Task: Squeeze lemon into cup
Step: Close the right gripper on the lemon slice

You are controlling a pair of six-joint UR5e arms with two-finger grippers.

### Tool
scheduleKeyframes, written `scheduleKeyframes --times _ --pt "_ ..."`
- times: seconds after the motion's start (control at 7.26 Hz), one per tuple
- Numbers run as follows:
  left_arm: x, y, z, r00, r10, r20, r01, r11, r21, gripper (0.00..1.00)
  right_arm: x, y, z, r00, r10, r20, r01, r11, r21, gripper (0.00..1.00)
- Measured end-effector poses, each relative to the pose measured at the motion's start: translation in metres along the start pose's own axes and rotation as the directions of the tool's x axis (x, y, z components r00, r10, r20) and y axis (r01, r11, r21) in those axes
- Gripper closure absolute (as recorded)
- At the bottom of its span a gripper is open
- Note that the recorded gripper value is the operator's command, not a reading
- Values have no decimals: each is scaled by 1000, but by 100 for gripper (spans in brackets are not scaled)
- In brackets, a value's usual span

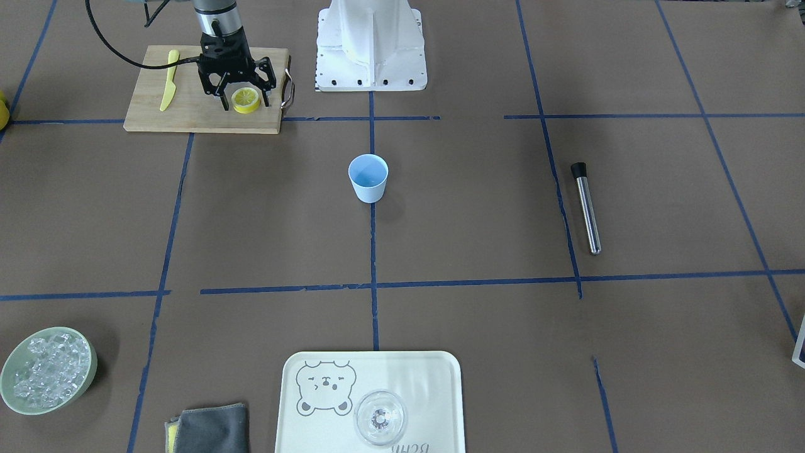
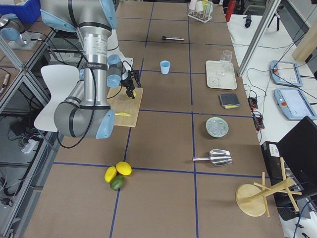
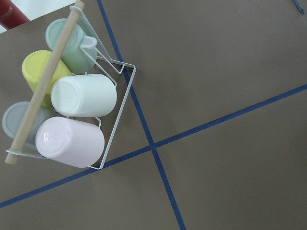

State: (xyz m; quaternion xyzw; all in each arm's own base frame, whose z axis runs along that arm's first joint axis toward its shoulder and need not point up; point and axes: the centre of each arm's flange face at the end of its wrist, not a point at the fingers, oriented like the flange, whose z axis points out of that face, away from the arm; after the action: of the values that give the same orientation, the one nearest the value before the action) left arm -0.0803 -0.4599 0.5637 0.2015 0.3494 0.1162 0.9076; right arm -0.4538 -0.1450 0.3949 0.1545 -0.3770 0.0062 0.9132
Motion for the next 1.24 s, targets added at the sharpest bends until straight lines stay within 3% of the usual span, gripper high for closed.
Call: scheduleKeyframes --times 0.55,0.83,1.24 --pt "0 0 0 1000 0 1 0 1000 0 0 1 5 -1 1000 -10 -8 10 1000 -22 15" --pt "0 0 0 1000 1 0 -1 1000 0 0 -2 7 -7 1000 -13 3 13 999 -32 23" --pt "0 0 0 1000 1 1 -1 1000 0 0 -5 3 -23 1000 -22 -16 22 999 -38 21"
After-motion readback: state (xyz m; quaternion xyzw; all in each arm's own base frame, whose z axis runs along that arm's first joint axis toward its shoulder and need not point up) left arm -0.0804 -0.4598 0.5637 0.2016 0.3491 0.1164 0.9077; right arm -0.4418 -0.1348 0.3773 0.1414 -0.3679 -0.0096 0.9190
